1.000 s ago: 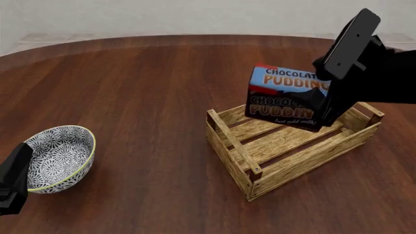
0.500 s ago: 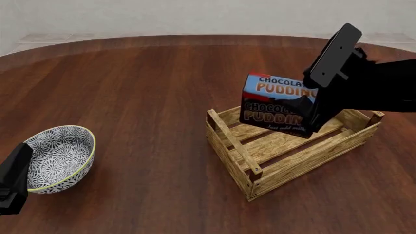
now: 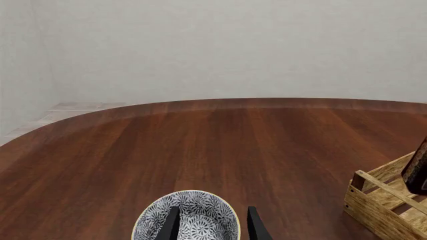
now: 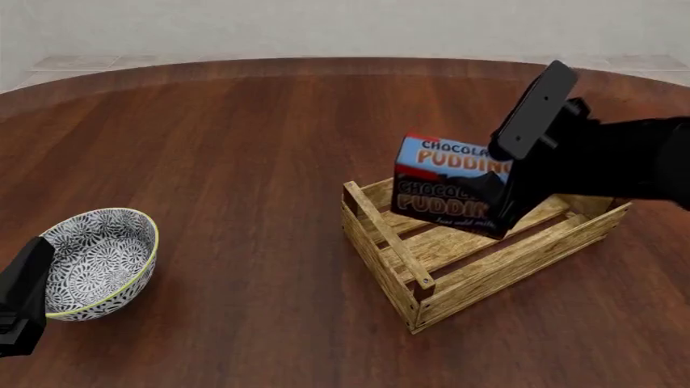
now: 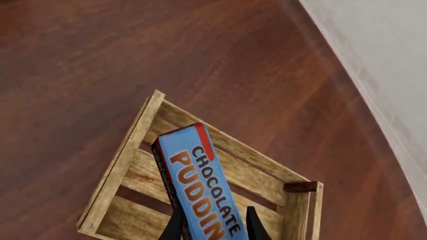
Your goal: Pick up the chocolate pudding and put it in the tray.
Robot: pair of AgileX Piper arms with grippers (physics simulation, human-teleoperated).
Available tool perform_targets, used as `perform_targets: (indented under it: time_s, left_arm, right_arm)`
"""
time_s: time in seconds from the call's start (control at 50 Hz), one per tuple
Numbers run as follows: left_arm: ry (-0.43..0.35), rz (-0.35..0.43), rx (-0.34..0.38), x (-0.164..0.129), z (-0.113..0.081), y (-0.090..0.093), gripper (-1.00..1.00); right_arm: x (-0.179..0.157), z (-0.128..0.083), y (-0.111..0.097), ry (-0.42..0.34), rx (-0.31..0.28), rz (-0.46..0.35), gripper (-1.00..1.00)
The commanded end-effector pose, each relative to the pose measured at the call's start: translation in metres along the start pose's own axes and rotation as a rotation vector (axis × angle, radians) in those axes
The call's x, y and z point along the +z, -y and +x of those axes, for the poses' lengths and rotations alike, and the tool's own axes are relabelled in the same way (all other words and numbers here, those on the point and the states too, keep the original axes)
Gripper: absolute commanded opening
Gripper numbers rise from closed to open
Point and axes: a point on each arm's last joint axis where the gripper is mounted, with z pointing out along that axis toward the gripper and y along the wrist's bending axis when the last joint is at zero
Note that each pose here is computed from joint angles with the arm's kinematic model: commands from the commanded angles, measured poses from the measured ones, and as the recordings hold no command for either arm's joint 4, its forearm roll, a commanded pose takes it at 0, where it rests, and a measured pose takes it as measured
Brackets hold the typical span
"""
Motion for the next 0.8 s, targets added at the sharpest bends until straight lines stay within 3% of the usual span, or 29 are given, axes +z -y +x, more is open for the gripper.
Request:
perform_targets:
  time_s: [0.02,0.8]
  left_arm:
    - [0.0,0.0,0.0,0.0,0.0,0.0,1.0]
    - [0.0,0.0,0.0,0.0,0.0,0.0,1.0]
  right_arm:
    - [0.005,0.002,-0.005,0.004,0.03,-0.011,-1.0]
    - [0.016,0.012,-0.016,-0.003,0.061,-0.028,-1.0]
